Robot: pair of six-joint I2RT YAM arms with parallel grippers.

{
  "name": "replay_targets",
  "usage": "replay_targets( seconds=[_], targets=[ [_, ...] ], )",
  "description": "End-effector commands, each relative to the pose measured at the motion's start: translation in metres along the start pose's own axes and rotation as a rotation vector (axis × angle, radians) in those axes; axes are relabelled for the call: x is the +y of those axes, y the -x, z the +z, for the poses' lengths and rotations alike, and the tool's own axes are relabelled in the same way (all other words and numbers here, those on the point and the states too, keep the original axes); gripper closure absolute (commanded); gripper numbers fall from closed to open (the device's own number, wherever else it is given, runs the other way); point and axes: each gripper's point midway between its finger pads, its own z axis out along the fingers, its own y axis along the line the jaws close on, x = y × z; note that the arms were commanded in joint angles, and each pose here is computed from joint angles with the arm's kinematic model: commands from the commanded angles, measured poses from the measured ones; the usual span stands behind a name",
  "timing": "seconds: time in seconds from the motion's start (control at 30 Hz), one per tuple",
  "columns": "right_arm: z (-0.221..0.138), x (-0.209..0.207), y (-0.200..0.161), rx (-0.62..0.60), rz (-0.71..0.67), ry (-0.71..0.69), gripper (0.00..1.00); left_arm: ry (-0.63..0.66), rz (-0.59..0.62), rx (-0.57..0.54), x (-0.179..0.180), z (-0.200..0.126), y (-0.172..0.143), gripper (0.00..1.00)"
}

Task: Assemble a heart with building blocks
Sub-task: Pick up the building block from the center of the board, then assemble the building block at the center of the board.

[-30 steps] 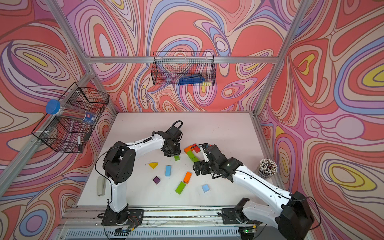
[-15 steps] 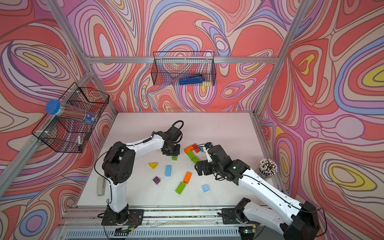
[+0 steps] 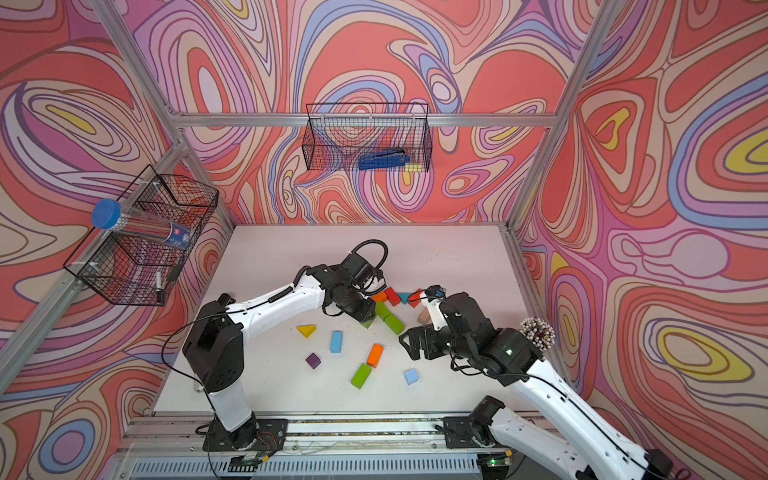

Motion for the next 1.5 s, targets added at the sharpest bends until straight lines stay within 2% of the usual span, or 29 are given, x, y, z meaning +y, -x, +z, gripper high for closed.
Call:
replay_targets(
  seconds=[0.0, 0.2, 0.57, 0.9, 1.47],
  targets=[
    [-0.024, -0.012, -0.006, 0.009, 0.009, -0.074, 0.02, -0.044, 0.111, 0.063, -0.021, 0.007, -0.001, 0.73],
    [-0.046, -0.027, -0.011, 0.006, -0.010, -0.166, 0.02, -0.063, 0.200, 0.090, -0.054, 0.030, 0.020, 0.73],
    [-0.045, -0.029, -0.014, -0.006, -0.011, -0.169, 0.02, -0.065, 0.254, 0.109, -0.090, 0.075, 0.038, 0.73],
    [-0.043, -0.029, -0.014, -0.001, -0.011, -0.169, 0.02, -0.012, 0.265, 0.106, -0.084, 0.096, 0.042, 0.72],
    [-0.040, -0.029, -0.014, 0.013, -0.012, -0.172, 0.02, 0.006, 0.243, 0.100, -0.081, 0.121, 0.046, 0.72]
  ],
)
